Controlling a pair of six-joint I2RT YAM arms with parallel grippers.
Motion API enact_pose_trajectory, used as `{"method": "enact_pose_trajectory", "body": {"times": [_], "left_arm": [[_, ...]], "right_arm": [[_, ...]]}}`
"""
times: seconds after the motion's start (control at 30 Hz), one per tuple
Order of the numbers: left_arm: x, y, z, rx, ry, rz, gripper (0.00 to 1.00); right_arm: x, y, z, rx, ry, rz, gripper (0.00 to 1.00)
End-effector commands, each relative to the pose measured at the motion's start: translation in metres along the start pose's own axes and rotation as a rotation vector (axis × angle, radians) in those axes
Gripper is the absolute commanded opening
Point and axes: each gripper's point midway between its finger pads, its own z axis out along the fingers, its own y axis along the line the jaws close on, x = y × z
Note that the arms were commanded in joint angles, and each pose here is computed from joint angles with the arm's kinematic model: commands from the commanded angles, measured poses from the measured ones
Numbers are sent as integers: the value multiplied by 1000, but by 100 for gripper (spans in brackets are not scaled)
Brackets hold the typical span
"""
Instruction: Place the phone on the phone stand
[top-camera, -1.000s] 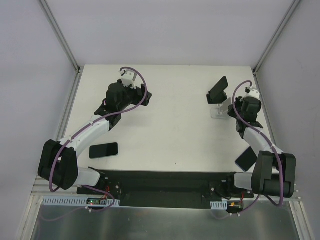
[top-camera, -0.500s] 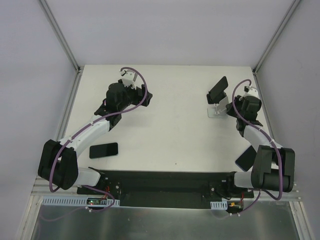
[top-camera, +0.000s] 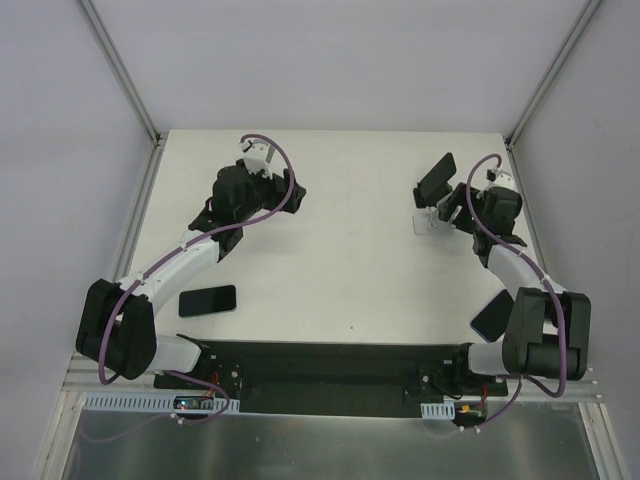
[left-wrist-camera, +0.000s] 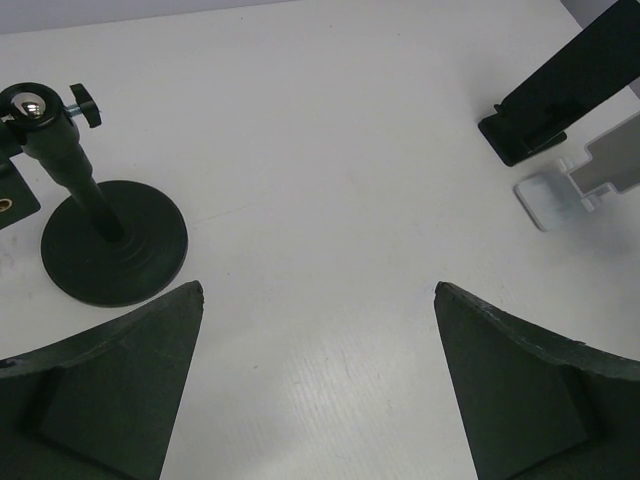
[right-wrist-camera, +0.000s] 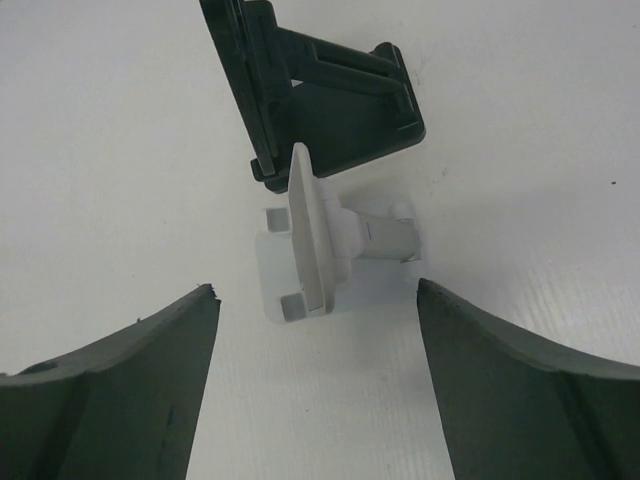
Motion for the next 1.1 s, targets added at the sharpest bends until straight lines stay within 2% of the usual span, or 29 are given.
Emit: {"method": "enact_pose_trajectory", "body": {"times": [0.0, 0.03, 0.1, 0.13, 0.2, 0.23, 0.27, 0.3, 0.4, 0.47, 0.5, 0.57, 0.6, 0.67, 0.7, 0.77, 0.8, 0.87, 0.9, 0.93, 1.0, 1.07], "left_arm": [[-32, -10, -11, 35, -69, -31, 98], [-31, -11, -14, 32, -59, -54, 99], [-42, -11, -22, 20, -80, -81, 99], [-42, -10, -25, 2, -70, -118, 99], [-46, -1, -35, -69, -68, -173, 99], [-46, 1, -40, -96, -63, -231, 99], [-31, 6, -46, -138, -8, -262, 99], [-33, 7, -56, -157, -16, -285, 99], [4, 19, -84, -260, 65, -366, 99], [31, 32, -101, -345, 117, -394, 99], [51, 39, -120, -411, 183, -404, 99], [74, 47, -139, -496, 245, -450, 99], [86, 45, -151, -509, 300, -455, 99], [100, 26, -157, -425, 401, -477, 99], [111, 21, -166, -440, 460, -525, 99], [121, 16, -172, -464, 511, -598, 99], [126, 16, -175, -515, 520, -690, 99], [144, 22, -191, -650, 581, -793, 99], [147, 27, -194, -728, 574, -908, 99], [156, 29, -204, -790, 619, -961, 99], [167, 30, -207, -858, 671, -1110, 99], [184, 39, -223, -978, 707, -1291, 94]], "right_arm": [[-22, 9, -11, 14, -21, 9, 86], [-18, 4, -15, 51, 1, 16, 89], [-25, 4, -29, 86, -13, 55, 91], [-15, -2, -36, 132, 25, 74, 91], [-11, -3, -51, 166, 23, 123, 92], [-8, 2, -62, 164, 22, 122, 92], [-5, 5, -67, 158, 21, 127, 92], [5, 6, -71, 160, 33, 117, 92], [15, 46, -88, 54, 0, 47, 91], [27, 90, -100, -59, -19, -25, 91], [27, 110, -102, -109, -38, -26, 91], [48, 157, -110, -213, -19, -92, 91], [59, 197, -122, -327, -36, -131, 88], [79, 221, -120, -346, -58, -209, 87], [88, 253, -134, -443, -95, -225, 87], [108, 273, -132, -484, -92, -300, 87], [126, 286, -135, -531, -55, -329, 87], [134, 293, -137, -549, -44, -365, 87], [138, 297, -138, -566, -50, -379, 87], [143, 294, -134, -556, -49, -404, 87], [148, 287, -129, -533, -50, -417, 88], [150, 284, -125, -521, -54, -449, 88]]}}
